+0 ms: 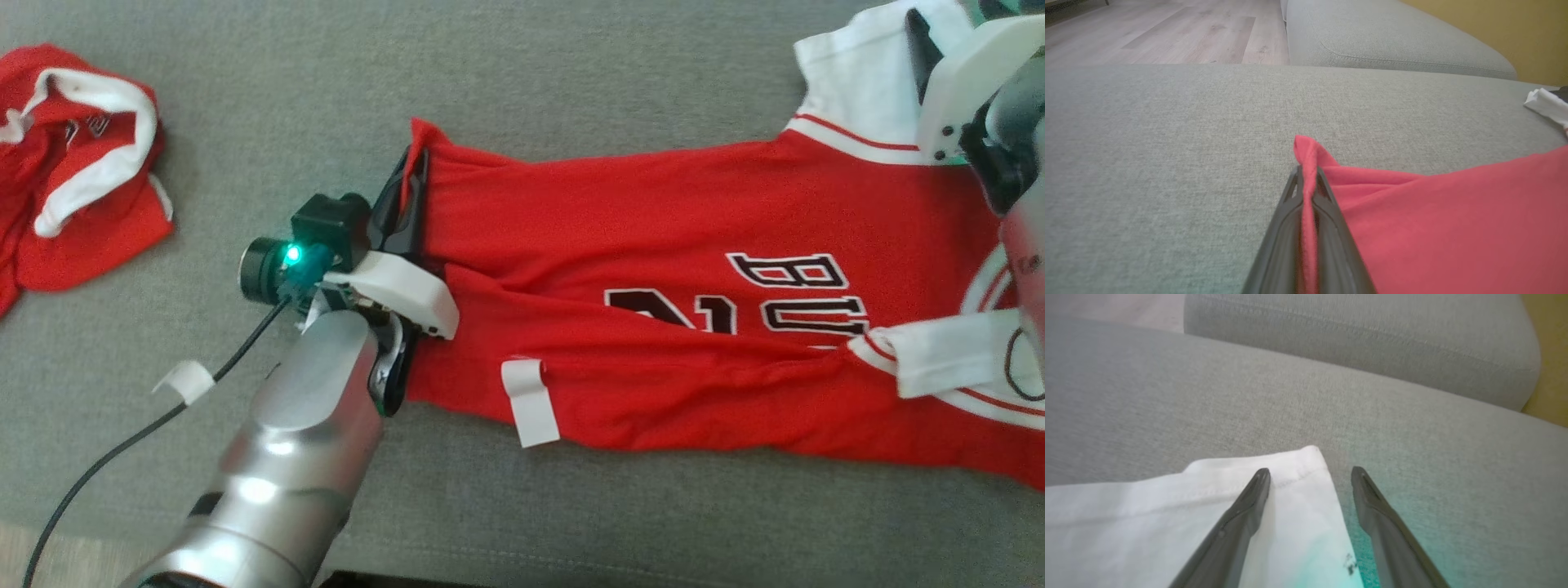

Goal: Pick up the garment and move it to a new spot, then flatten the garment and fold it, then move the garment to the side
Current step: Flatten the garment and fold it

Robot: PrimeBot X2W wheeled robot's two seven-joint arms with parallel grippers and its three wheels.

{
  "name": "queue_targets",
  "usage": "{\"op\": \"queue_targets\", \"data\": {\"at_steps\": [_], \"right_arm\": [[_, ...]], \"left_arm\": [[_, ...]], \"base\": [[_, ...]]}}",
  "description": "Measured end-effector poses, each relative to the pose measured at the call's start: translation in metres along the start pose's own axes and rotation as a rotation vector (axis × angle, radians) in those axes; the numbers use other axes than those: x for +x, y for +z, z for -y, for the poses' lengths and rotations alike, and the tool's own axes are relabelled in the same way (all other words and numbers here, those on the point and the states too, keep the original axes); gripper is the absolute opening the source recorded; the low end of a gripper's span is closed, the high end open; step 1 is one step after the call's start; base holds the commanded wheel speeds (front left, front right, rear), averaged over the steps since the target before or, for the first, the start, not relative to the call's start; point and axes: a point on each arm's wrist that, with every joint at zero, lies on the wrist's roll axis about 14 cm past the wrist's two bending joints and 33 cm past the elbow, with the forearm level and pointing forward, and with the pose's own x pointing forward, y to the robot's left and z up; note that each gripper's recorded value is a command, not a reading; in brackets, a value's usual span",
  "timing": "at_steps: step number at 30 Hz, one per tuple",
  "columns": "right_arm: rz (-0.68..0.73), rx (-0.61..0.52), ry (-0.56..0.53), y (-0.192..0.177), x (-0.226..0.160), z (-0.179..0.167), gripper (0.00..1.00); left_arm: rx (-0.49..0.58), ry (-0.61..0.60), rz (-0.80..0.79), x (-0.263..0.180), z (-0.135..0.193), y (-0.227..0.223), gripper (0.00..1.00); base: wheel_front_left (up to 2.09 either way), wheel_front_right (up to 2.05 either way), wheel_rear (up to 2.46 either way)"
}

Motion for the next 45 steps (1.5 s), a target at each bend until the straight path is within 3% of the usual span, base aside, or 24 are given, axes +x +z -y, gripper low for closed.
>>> {"op": "queue_targets", "data": {"at_steps": [9, 10, 11, 12, 20, 29, 34, 45], "right_arm": [[-0.061, -0.03, 0.011, -0.002, 0.022, -0.002, 1.0], [-0.066, -0.025, 0.012, -0.002, 0.023, -0.002, 0.47], [-0.072, -0.016, 0.012, -0.002, 0.023, -0.002, 0.29], [-0.072, -0.01, 0.013, -0.002, 0.023, -0.002, 0.0], [-0.041, -0.027, -0.03, 0.001, 0.017, 0.019, 0.0], [0.321, 0.016, -0.111, 0.056, -0.005, 0.049, 0.0], [0.437, 0.073, -0.129, 0.077, -0.027, 0.049, 0.0], [0.517, 0.255, -0.151, 0.034, -0.09, 0.04, 0.0]], "left_arm": [[-0.004, 0.004, -0.009, 0.004, -0.002, -0.003, 0.0], [-0.006, 0.006, -0.009, 0.005, -0.002, -0.003, 0.0], [-0.006, 0.006, -0.01, 0.005, -0.002, -0.004, 0.0], [-0.005, 0.008, -0.011, 0.006, -0.002, -0.004, 0.0], [-0.006, 0.014, -0.001, 0.007, 0.0, 0.0, 0.0], [-0.018, 0.042, 0.135, 0.014, -0.003, 0.045, 0.0], [-0.051, 0.071, 0.22, 0.012, -0.01, 0.075, 0.0], [-0.033, 0.03, 0.23, -0.021, 0.005, 0.062, 0.0]], "base": [[0.0, 0.0, 0.0], [0.0, 0.0, 0.0], [0.0, 0.0, 0.0], [0.0, 0.0, 0.0], [0.0, 0.0, 0.0], [0.0, 0.0, 0.0], [0.0, 0.0, 0.0], [0.0, 0.0, 0.0]]}}
